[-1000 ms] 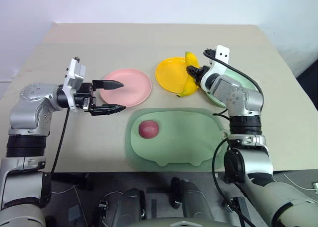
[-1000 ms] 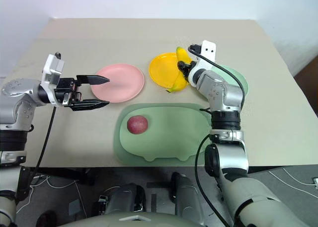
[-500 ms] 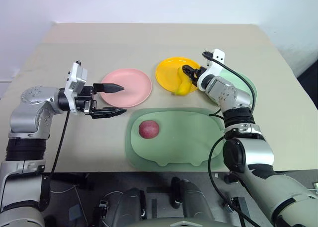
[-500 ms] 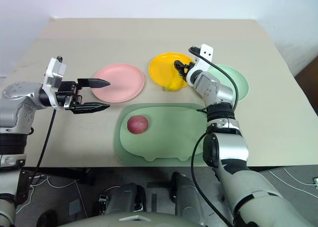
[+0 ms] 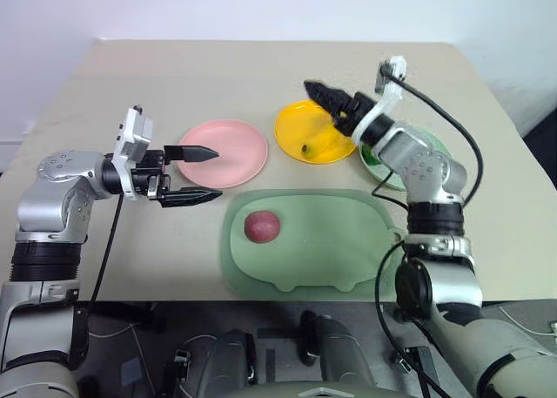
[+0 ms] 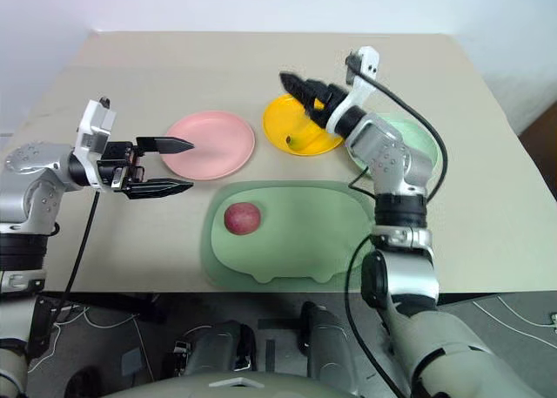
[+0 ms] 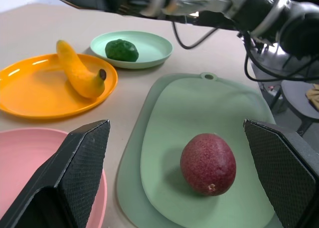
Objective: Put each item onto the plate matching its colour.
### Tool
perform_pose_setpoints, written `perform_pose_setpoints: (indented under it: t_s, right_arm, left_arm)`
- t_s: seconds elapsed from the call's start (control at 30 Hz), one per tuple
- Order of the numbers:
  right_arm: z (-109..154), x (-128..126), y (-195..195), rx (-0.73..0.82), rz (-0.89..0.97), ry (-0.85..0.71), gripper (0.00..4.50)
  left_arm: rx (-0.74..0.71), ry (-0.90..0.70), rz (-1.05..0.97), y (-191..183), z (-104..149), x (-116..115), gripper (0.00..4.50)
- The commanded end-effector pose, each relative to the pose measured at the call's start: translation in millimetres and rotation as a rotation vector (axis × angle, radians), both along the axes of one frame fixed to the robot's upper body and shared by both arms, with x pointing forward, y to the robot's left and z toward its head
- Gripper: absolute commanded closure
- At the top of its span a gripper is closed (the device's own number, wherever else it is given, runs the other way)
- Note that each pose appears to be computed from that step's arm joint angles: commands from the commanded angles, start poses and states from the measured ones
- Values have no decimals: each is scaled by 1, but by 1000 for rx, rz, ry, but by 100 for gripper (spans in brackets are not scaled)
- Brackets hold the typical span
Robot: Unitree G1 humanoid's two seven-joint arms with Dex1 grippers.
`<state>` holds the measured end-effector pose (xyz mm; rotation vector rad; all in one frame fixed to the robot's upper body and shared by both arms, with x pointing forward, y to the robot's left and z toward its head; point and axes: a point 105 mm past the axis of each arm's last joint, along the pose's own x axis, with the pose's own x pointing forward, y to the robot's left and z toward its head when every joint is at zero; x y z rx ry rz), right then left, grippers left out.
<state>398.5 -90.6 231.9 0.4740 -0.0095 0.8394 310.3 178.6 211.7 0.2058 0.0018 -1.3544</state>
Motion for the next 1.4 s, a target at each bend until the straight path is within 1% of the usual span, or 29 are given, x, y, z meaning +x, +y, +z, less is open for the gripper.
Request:
perform_pose_setpoints:
  t_s: [0.03, 0.1, 0.13, 0.27, 0.33, 0.4, 0.47, 0.5, 0.53, 0.6, 0.63, 0.8, 0.9, 1.0, 1.13, 1.27, 1.4]
  right_arm:
    - [2, -41, 7, -93, 190, -91, 5]
    - [-4, -70, 5, -143, 331, -135, 5]
    - [-9, -78, 2, -181, 361, -142, 5]
    - [-16, -90, -20, -283, 386, -168, 5]
    - [-20, -94, -28, -325, 409, -155, 5]
    - [-27, -92, -47, -420, 389, -169, 5]
    - [-30, -94, -57, -475, 404, -189, 5]
    - [-33, -96, -62, -506, 418, -170, 5]
    - [-32, -98, -71, -537, 418, -193, 5]
    - [-34, -96, -92, -629, 396, -201, 5]
    - [-31, -94, -100, -649, 380, -215, 5]
    - [-31, -82, -123, -755, 310, -245, 5]
    - [-29, -78, -123, -772, 292, -265, 5]
    - [-28, -77, -122, -770, 298, -268, 5]
    - [-22, -75, -120, -747, 291, -279, 5]
    - [-17, -73, -118, -738, 291, -289, 5]
    - [-14, -75, -119, -721, 310, -272, 5]
  left_arm:
    - [-14, -54, -22, -3, 12, -2, 0]
    - [-9, -55, -25, -4, 11, -2, 0]
    - [-11, -56, -31, -5, 11, -2, 0]
    - [-15, -64, -37, -7, 11, -1, 0]
    - [-15, -66, -39, -8, 10, 0, 0]
    - [-15, -65, -46, -13, 8, 1, 0]
    - [-17, -66, -44, -15, 7, 2, 0]
    - [-17, -65, -44, -15, 7, 1, 0]
    - [-12, -59, -41, -14, 6, 1, 0]
    - [-3, -50, -36, -14, 3, 1, 0]
    - [2, -40, -40, -15, 1, -1, 0]
    - [-2, 14, -62, -21, -6, -9, 0]
    - [9, 50, -68, -24, -11, -14, 0]
    - [59, 68, -70, -25, -21, -20, 0]
    - [77, 78, -87, -35, -33, -29, 0]
    - [84, 83, -62, -48, -47, -30, 0]
    - [51, 121, -2, -54, -50, -20, 0]
